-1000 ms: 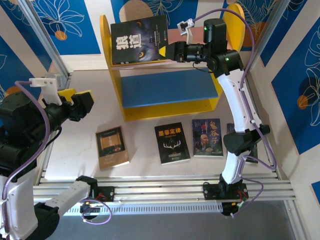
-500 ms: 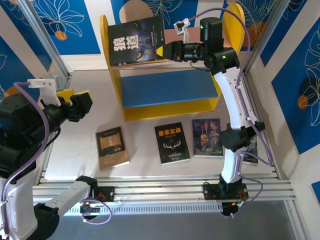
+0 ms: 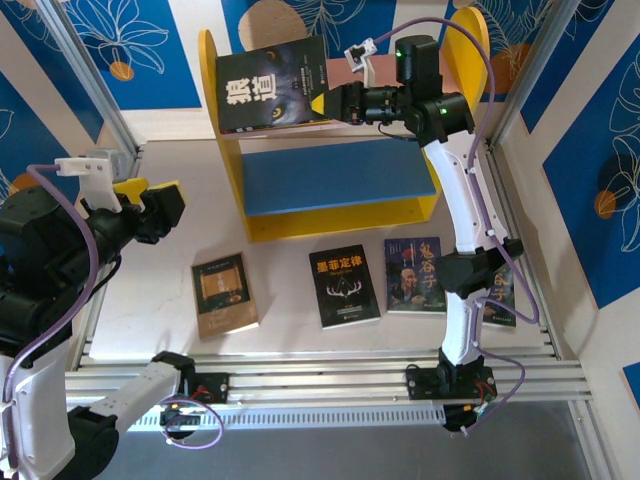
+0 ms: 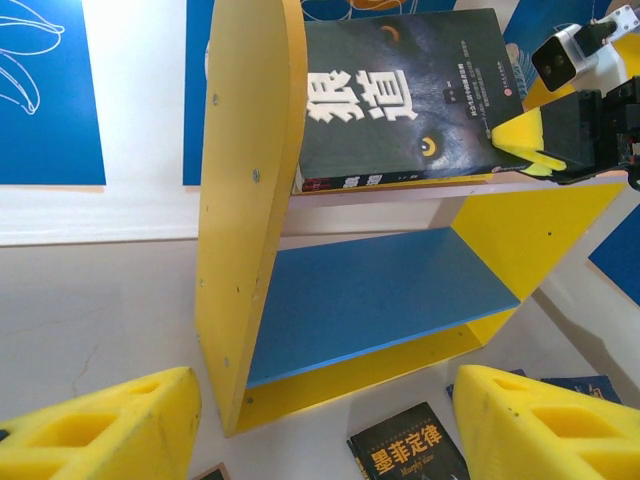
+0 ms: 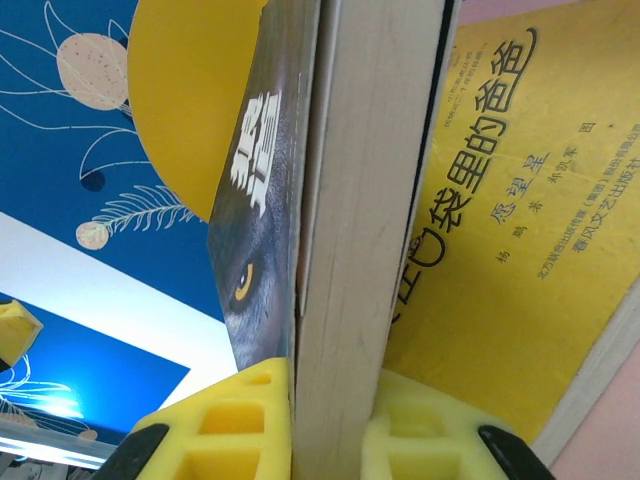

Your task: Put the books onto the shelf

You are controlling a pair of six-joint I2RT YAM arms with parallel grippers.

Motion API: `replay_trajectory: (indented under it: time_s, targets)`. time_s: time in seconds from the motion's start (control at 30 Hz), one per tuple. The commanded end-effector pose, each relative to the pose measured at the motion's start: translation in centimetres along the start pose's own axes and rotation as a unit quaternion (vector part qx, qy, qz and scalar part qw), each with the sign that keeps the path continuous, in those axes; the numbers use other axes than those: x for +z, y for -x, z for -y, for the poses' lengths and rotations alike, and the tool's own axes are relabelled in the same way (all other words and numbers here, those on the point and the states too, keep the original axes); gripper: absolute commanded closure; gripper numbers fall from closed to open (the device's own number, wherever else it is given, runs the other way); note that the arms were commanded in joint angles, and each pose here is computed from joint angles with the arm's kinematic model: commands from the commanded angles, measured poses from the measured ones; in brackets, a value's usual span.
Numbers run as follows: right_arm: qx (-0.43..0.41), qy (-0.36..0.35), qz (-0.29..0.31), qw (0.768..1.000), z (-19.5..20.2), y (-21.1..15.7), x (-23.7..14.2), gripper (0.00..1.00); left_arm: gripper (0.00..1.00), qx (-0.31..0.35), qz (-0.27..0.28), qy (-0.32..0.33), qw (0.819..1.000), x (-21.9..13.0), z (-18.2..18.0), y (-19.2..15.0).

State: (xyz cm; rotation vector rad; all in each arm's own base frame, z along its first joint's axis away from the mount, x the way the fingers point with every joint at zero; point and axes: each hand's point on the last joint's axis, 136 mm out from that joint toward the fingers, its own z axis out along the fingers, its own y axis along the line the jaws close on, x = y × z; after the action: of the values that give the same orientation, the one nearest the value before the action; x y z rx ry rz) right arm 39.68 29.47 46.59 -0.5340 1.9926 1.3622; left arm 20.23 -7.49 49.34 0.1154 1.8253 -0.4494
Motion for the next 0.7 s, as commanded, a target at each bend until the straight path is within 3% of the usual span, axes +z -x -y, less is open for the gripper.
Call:
replay_trajectory:
  time_s: [0.0,0.23,0.67]
  targets:
    - [-0.035,0.006,0.016,0.999,-1.3,0.88,-0.36,0.83,0.32,0.009,0.003,0.006,1.0,-0.44,-0.23,0.01]
    - [-0.038,-0.006,0.02,0.999,-0.89,0.98,-0.33,0.73,0.32,0.01,0.004,0.007,1.0,-0.47,-0.29,-0.03]
    - [-0.047,-0.032,0.032,0.998,-0.41,1.4,-0.62,0.66,0.32,0.012,0.004,0.012,1.0,-0.64,-0.42,-0.09]
